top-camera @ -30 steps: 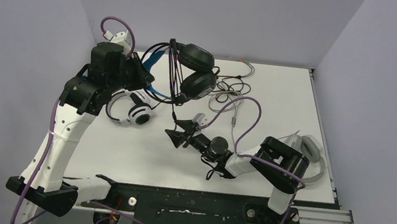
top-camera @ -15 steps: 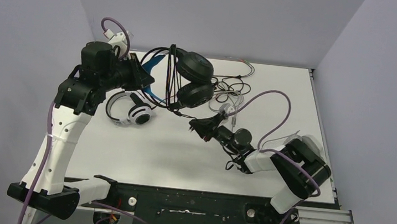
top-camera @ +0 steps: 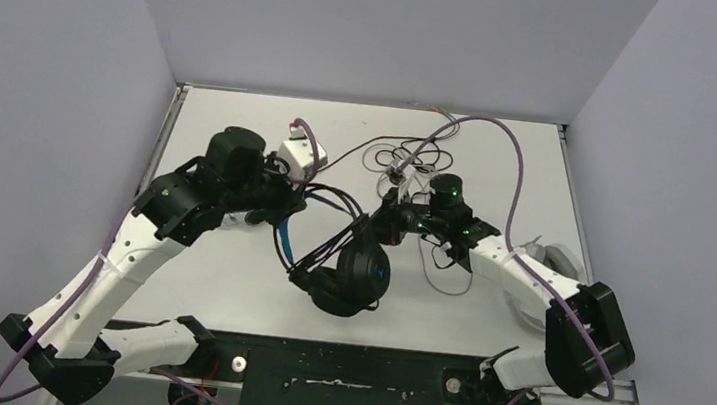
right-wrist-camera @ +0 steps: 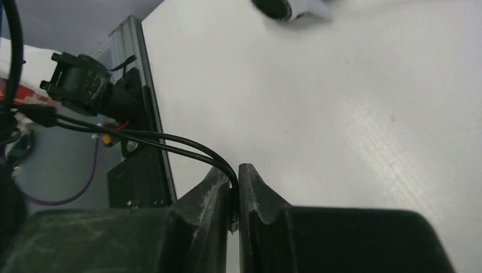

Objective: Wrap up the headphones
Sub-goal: Place the headphones at the center of the board.

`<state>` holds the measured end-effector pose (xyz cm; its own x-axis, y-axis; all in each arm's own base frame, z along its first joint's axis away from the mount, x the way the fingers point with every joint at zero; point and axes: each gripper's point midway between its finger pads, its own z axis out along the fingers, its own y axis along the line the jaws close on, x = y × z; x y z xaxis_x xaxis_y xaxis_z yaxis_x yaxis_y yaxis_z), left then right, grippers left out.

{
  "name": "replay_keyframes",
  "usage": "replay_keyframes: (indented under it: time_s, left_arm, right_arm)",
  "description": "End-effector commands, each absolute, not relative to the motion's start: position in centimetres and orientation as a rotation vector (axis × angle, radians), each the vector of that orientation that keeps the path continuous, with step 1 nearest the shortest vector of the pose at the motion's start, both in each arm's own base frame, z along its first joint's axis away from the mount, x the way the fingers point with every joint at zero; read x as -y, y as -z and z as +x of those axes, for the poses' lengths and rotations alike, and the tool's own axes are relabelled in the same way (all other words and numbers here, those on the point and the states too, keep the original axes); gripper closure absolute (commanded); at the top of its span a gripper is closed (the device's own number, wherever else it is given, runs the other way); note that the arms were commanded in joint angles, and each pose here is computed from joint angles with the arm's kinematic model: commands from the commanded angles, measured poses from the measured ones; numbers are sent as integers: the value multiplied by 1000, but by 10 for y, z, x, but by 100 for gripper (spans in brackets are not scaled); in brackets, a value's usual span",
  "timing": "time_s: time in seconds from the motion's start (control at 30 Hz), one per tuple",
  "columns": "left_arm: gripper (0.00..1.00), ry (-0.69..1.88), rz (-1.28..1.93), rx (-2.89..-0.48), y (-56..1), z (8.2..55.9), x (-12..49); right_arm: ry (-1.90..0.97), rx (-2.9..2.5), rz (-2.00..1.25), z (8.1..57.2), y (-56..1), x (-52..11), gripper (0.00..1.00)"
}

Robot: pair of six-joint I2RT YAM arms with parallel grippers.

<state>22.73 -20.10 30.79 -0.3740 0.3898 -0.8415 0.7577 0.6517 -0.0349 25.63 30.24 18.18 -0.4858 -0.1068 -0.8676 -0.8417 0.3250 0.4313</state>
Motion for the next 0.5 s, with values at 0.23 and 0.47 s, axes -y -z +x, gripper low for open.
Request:
replay_keyframes:
  time_s: [0.23,0.47]
  left_arm:
    - [100,-133,1277,-2121,-190,232,157]
    - [100,-281,1438,-2215,-132,240,166]
  right_arm:
    - [-1321,-2596,-735,200,-89,-269,100]
    - [-1294,-2738,-729,195,-72,-263,100]
